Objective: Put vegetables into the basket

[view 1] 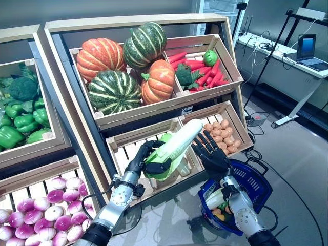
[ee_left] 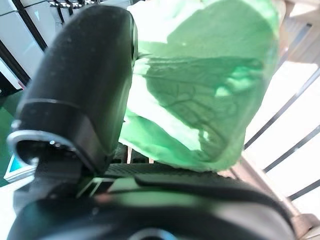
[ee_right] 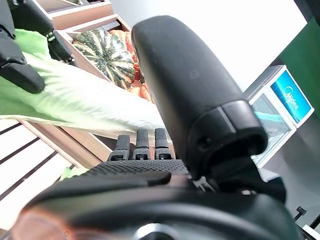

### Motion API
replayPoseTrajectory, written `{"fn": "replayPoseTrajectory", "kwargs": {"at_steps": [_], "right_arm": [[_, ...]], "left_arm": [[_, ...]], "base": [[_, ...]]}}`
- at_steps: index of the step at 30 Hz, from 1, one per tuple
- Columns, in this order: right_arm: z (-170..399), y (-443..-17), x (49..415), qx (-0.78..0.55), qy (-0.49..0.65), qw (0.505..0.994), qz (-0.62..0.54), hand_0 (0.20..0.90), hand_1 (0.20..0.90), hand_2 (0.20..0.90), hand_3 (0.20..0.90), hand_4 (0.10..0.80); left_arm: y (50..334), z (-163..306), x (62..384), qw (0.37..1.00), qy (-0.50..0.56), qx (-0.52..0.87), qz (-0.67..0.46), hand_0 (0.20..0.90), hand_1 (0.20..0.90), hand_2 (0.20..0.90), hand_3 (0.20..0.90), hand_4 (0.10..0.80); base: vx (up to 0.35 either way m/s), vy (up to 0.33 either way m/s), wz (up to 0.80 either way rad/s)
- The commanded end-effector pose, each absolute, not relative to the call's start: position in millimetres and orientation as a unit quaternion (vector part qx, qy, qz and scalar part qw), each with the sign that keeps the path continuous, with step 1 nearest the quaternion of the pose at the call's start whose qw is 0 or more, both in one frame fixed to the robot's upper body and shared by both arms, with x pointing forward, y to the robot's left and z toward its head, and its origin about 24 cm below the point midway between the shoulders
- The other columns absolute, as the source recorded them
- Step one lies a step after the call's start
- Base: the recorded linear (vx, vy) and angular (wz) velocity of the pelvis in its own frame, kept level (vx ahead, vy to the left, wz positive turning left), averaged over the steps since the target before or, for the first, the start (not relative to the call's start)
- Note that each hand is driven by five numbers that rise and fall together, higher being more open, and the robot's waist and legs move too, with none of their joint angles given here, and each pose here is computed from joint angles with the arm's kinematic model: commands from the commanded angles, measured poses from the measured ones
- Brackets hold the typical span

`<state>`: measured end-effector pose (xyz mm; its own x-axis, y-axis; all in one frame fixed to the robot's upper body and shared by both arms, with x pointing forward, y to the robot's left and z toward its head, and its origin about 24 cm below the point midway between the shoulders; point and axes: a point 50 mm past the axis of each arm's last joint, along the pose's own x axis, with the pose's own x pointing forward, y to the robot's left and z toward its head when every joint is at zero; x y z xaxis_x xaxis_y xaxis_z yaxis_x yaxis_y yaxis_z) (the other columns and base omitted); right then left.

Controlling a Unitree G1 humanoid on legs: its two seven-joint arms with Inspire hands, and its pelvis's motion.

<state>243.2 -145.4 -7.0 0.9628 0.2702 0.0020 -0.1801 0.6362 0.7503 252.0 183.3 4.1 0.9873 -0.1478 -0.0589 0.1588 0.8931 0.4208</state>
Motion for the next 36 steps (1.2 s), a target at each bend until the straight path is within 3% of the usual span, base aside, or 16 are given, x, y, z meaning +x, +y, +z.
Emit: {"fn": "replayPoseTrajectory", "kwargs": {"at_steps": [1,25,36], "right_arm": [[57,-142,277,0.432,-0.09,0.878,0.184,0.9,0.9,0.9,0.9,0.8],[32,-139,269,0.428,-0.018,0.889,0.164,0.9,0.9,0.9,0.9,0.8],[36,-134,270,0.441,-0.033,0.88,0.176,0.9,0.9,0.9,0.9,0.8]], "left_arm": [[159,80,278,0.945,-0.217,0.222,-0.102,0.3,0.3,0.3,0.3,0.4],[190,88,276,0.908,-0.299,0.272,0.116,0.3,0.3,0.3,0.3,0.4],[179,83,278,0.912,-0.291,0.276,0.08,0.3,0.3,0.3,0.3,0.4]], "base": [[0.0,0.0,0.0],[0.0,0.0,0.0],[0.0,0.0,0.0]]}}
